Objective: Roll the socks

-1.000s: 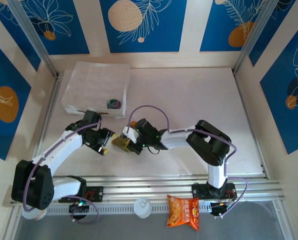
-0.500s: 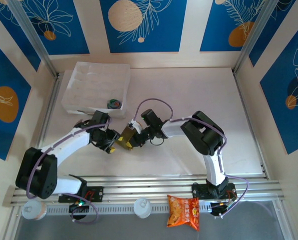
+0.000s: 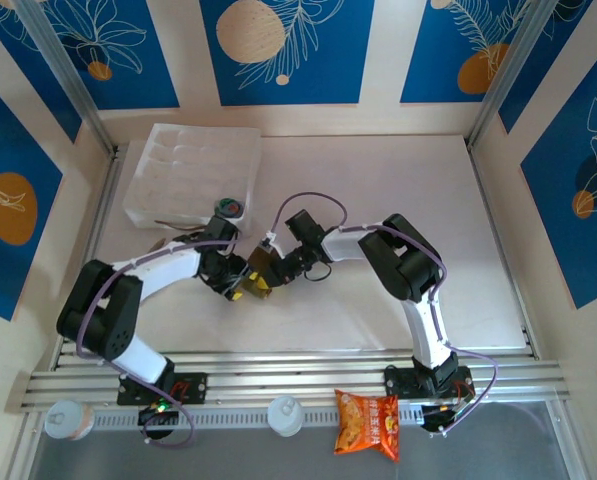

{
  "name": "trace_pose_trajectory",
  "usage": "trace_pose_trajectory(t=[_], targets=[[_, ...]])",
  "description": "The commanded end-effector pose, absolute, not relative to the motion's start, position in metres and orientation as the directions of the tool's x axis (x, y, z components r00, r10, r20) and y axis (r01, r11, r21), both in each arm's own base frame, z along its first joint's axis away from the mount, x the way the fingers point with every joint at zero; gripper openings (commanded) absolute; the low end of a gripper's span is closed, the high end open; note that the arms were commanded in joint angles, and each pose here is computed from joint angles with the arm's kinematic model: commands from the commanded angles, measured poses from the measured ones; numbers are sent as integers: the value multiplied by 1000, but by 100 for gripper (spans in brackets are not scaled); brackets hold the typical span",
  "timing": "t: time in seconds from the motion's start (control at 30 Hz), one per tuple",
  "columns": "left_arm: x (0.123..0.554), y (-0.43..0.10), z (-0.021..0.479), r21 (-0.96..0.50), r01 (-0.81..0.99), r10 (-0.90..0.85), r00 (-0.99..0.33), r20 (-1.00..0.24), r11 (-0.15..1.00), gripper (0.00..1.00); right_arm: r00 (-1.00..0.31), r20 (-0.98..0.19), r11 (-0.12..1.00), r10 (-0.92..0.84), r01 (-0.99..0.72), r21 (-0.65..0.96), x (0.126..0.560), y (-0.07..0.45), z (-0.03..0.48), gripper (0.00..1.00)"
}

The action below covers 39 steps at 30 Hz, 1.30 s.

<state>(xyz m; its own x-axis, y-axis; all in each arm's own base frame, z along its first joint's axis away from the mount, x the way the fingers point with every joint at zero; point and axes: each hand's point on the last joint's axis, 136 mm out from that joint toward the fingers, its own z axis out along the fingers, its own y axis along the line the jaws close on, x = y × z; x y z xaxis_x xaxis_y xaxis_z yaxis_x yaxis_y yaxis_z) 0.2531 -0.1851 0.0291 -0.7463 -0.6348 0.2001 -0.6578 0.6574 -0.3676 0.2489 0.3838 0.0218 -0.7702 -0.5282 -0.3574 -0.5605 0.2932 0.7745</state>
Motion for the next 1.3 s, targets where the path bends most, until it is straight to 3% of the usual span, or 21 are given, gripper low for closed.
trace_pose_trajectory(t=[0.0, 0.13, 0.23, 0.33, 0.47, 0.63, 0.83, 0.93, 1.27], targets=[[213, -153, -12, -114, -696, -671, -715, 197, 709, 51, -810, 57, 664, -583, -435, 609, 207, 304, -81, 0], [194, -141, -27, -22, -715, -696, -687, 209, 699, 46, -784, 38, 643, -620, -479, 598, 214, 307, -76, 1], [182, -134, -36, 52, -729, -719, -658, 224, 683, 30, -755, -31, 604, -655, -548, 579, 217, 313, -67, 12], [170, -130, -41, 116, -750, -751, -613, 245, 651, 15, -674, -209, 506, -708, -691, 517, 219, 326, -45, 25], [160, -122, -38, 170, -749, -764, -598, 241, 640, 14, -514, -440, 383, -737, -853, 355, 225, 341, -9, 36], [154, -119, -29, 182, -744, -763, -601, 239, 643, 14, -244, -646, 323, -724, -946, -5, 234, 350, 35, 47], [160, -126, -26, 164, -746, -759, -601, 252, 645, 14, -55, -639, 283, -767, -923, -261, 228, 369, 59, 54], [165, -130, -26, 157, -739, -750, -609, 259, 655, 14, -26, -625, 300, -780, -892, -338, 233, 377, 64, 55], [171, -134, -23, 144, -733, -740, -617, 268, 664, 13, -13, -611, 316, -791, -864, -391, 254, 392, 58, 58]])
